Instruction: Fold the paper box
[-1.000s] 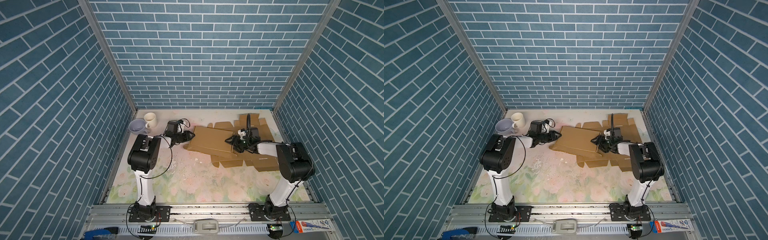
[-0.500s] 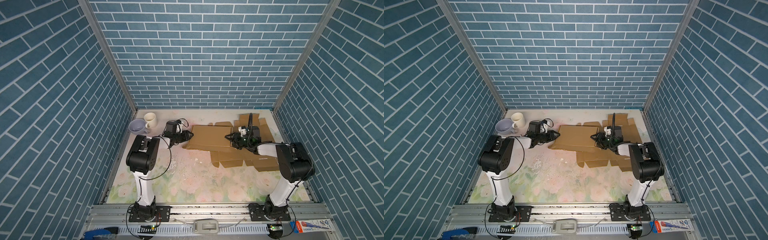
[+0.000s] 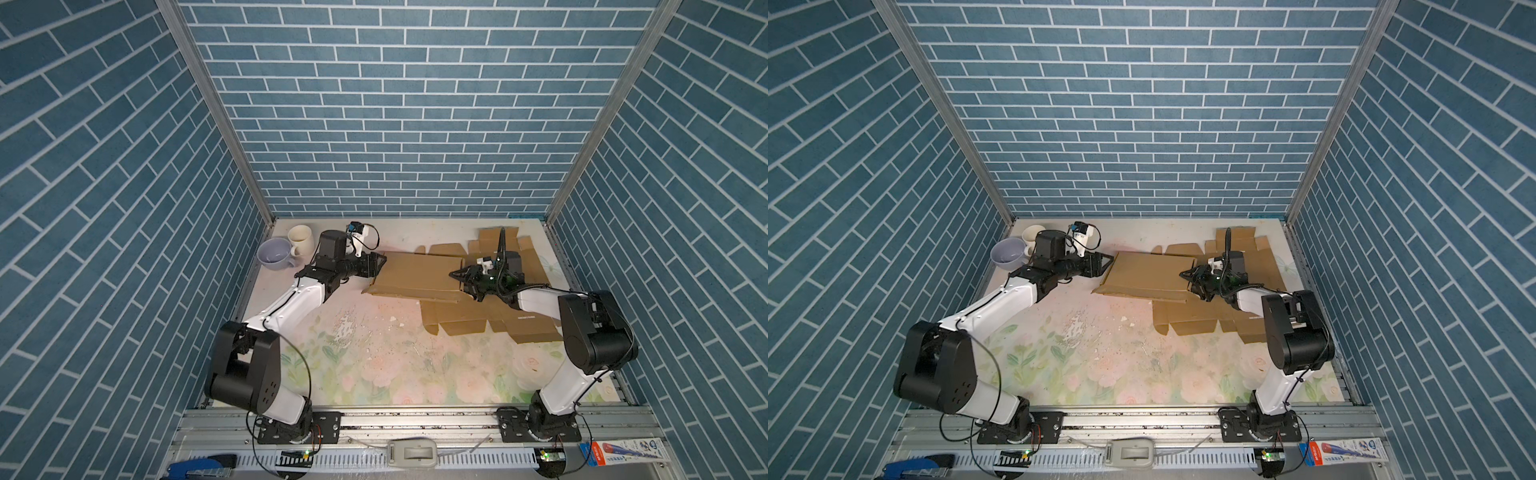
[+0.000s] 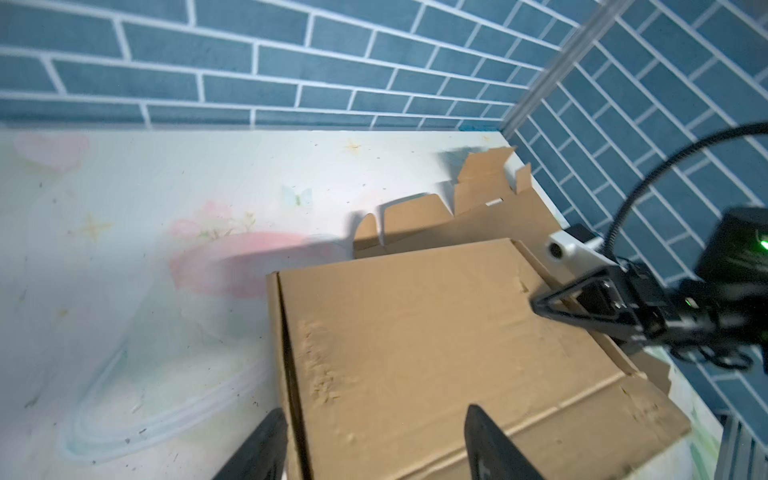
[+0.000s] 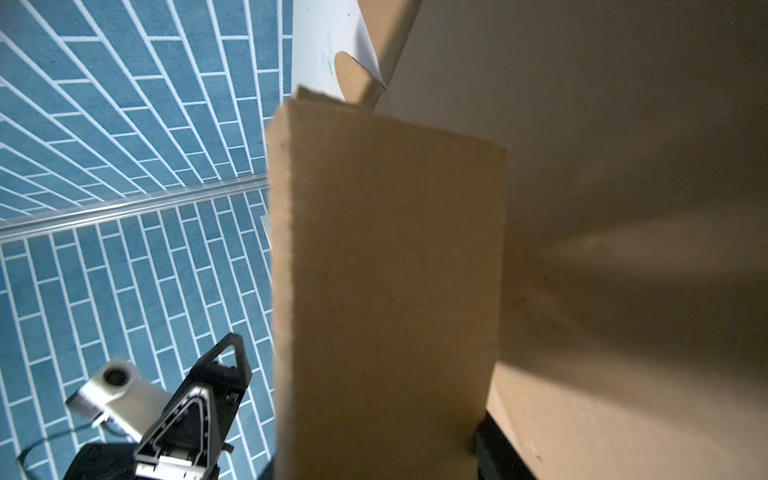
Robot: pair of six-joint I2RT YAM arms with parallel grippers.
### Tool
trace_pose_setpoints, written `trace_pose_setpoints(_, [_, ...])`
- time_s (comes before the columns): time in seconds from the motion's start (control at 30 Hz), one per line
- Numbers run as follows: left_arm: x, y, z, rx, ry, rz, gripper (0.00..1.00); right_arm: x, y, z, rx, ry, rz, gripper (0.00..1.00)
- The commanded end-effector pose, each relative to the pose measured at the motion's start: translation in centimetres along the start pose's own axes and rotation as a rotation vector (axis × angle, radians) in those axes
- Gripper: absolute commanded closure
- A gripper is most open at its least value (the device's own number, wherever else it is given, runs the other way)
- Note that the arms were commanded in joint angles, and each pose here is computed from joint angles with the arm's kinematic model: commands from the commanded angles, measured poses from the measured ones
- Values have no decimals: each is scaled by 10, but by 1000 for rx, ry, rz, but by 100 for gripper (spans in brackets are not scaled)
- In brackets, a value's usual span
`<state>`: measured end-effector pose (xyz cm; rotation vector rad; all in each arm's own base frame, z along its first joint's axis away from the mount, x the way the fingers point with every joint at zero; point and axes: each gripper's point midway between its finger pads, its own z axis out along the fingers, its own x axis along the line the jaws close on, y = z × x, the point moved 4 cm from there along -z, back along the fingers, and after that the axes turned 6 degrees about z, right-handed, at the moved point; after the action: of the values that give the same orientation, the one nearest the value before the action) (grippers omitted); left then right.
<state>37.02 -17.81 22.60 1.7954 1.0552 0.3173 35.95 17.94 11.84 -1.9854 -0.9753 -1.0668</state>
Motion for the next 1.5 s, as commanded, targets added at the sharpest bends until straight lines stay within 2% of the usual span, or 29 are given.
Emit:
trace_pose_setpoints(0.0, [-47, -12, -11, 89, -42, 406, 28, 25, -12, -10, 81, 32, 106, 72])
trace_pose_setpoints(0.1, [-88, -30, -15, 176, -89, 727, 21, 30, -20, -13, 135, 34, 150, 73])
trace_pose_setpoints(0.17, [-100, -42, -13, 247, -112, 843, 19, 31, -23, -15, 155, 28, 169, 73])
trace_pose_setpoints(0.23, [-107, -49, -12, 298, -129, 906, 19, 31, -28, -17, 176, 21, 184, 74])
trace_pose_setpoints(0.4, [-116, -56, -9, 329, -125, 1036, 18, 28, -37, -22, 209, 3, 215, 74])
trace_pose_setpoints(0.7, [-111, -70, -4, 350, -37, 1165, 19, 30, -46, -26, 259, -3, 262, 74])
trace_pose_setpoints(0.97, [-107, -71, -7, 278, 70, 1290, 20, 32, -50, -23, 305, 24, 304, 76])
trace_pose_setpoints(1.17, [-106, -69, 0, 205, 197, 1445, 35, 33, -61, -17, 358, 17, 303, 75])
trace_pose_setpoints(1.3, [-103, -63, -1, 153, 289, 1509, 43, 34, -64, -17, 377, 28, 306, 73])
trace_pose_setpoints(1.47, [-105, -56, -8, 123, 305, 1519, 48, 38, -64, -18, 379, 41, 291, 57])
